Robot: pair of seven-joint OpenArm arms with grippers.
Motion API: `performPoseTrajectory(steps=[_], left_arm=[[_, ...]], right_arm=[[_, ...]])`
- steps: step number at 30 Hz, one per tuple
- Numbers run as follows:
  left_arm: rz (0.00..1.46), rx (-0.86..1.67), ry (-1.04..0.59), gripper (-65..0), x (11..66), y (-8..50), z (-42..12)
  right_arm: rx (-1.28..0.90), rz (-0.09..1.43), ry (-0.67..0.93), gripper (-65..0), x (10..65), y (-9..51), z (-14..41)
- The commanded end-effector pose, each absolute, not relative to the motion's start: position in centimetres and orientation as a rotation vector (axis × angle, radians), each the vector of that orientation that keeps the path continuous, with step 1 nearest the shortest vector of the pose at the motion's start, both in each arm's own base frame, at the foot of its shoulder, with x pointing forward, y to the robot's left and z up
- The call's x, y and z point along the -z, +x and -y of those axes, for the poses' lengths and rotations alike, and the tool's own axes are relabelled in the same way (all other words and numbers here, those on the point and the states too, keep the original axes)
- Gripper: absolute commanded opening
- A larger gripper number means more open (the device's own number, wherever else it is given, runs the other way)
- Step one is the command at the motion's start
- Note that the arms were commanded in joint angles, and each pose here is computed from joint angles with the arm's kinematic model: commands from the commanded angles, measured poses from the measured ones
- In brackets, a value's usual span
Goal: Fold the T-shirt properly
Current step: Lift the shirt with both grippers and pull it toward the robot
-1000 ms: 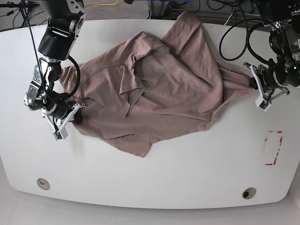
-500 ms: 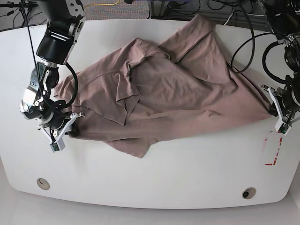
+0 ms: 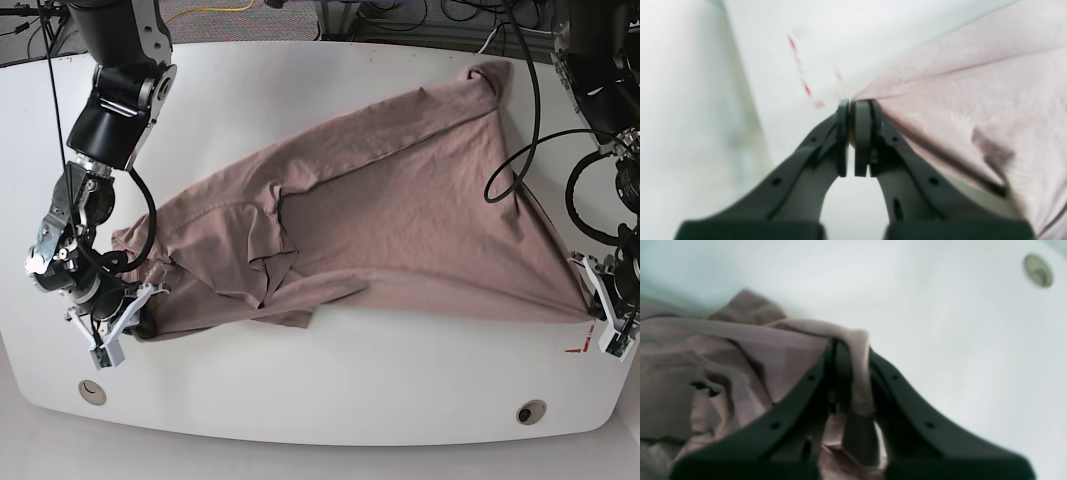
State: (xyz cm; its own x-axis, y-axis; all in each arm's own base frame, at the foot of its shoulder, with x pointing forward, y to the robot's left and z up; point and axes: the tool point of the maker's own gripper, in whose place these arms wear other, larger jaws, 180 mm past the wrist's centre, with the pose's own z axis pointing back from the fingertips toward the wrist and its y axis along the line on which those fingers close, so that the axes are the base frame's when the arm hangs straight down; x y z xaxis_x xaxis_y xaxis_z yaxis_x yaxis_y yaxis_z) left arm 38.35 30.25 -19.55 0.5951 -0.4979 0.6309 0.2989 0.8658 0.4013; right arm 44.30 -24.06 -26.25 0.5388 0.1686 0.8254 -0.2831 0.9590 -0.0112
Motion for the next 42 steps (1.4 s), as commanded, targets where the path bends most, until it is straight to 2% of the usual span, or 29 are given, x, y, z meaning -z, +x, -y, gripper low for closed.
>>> performPoseTrajectory(steps=[1, 12, 23, 36, 42], left_arm=[[0.895, 0.456, 0.321, -65.0, 15.9, 39.5, -31.1], [1.066, 0.404, 0.349, -65.0, 9.0, 41.5, -31.2], [1.323, 0.323, 0.356, -65.0, -1.6, 43.0, -30.6], [1.518, 0.260, 0.300, -65.0, -13.2, 43.8, -31.8], [1.565, 0.239, 0.272, -65.0, -16.1, 43.6, -32.2]], right_arm=[[-0.280, 1.079, 0.099, -62.1, 21.7, 46.1, 25.1], [-0.326, 1.201, 0.029, -62.0, 13.5, 48.9, 25.7], [-0.461, 1.324, -0.092, -62.0, 4.2, 50.9, 24.6], [-0.515, 1.437, -0.180, -62.0, -5.6, 51.9, 24.5], [-0.512, 1.448, -0.216, -62.0, -8.2, 51.8, 25.7]])
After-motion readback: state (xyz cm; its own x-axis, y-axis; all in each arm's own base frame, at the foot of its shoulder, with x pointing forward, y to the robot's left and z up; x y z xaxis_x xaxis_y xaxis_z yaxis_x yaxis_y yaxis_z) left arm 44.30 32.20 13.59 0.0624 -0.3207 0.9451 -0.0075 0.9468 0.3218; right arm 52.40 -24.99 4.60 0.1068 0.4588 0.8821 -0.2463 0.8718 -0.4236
